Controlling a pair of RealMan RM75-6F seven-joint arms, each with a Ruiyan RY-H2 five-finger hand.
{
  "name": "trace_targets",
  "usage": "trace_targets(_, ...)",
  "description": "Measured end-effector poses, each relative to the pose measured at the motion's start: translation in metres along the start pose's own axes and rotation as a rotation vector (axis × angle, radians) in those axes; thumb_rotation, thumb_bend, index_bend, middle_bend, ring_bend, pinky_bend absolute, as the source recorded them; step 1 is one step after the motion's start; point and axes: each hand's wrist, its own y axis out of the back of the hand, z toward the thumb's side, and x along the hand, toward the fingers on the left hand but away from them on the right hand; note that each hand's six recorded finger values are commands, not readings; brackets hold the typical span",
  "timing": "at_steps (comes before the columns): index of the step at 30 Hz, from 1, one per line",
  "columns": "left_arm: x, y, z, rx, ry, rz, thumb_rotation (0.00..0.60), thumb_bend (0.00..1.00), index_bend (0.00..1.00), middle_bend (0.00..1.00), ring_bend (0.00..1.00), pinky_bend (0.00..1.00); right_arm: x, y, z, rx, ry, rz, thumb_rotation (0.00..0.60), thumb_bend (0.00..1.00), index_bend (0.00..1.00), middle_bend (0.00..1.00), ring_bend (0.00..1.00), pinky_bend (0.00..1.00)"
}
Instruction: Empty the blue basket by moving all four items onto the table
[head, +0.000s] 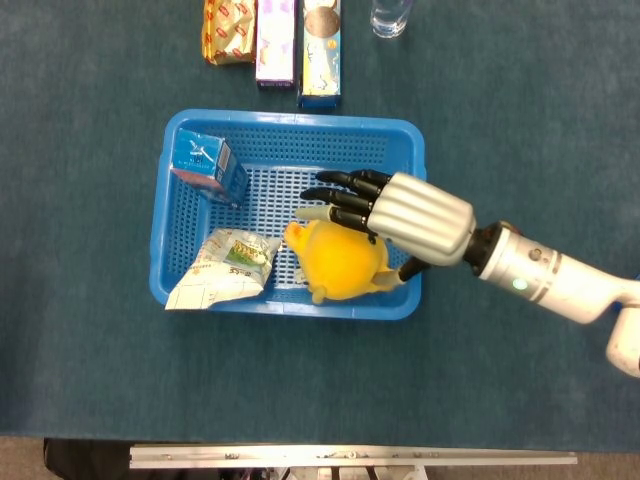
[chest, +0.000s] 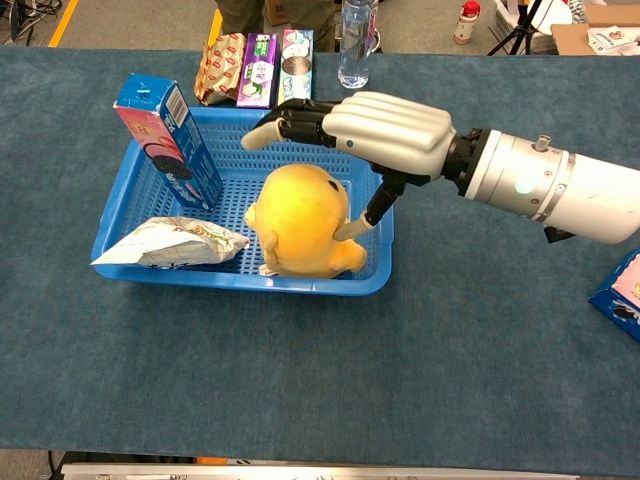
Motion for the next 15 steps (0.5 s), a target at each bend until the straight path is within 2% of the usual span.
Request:
trace_targets(5, -0.002, 0.0, -0.003, -0.007, 0.009, 0.001, 0.6, 0.25, 0.27, 0.21, 0.17, 0.38, -0.007, -0.005, -0.005, -0.046, -0.011, 0.002, 0.6, 0.0, 0.14, 0.16, 0.13, 0.22)
trace_targets(8, -0.002, -0.001, -0.004, -0.009, 0.012, 0.001, 0.6, 0.25, 0.27, 0.21, 0.17, 0.38, -0.01, -0.007, -0.008, -0.057, -0.018, 0.002, 0.6, 0.0, 0.15, 0.24, 0.22, 0.25)
trace_targets(11, -0.002, -0.001, -0.005, -0.012, 0.014, 0.004, 0.6, 0.25, 0.28, 0.21, 0.17, 0.38, -0.011, -0.008, -0.01, -0.065, -0.023, -0.009, 0.6, 0.0, 0.23, 0.34, 0.34, 0.29)
trace_targets(15, -0.002, -0.001, -0.005, -0.013, 0.014, 0.005, 0.6, 0.25, 0.28, 0.21, 0.17, 0.38, -0.011, -0.005, -0.012, -0.084, -0.028, -0.04, 0.6, 0.0, 0.41, 0.48, 0.49, 0.33)
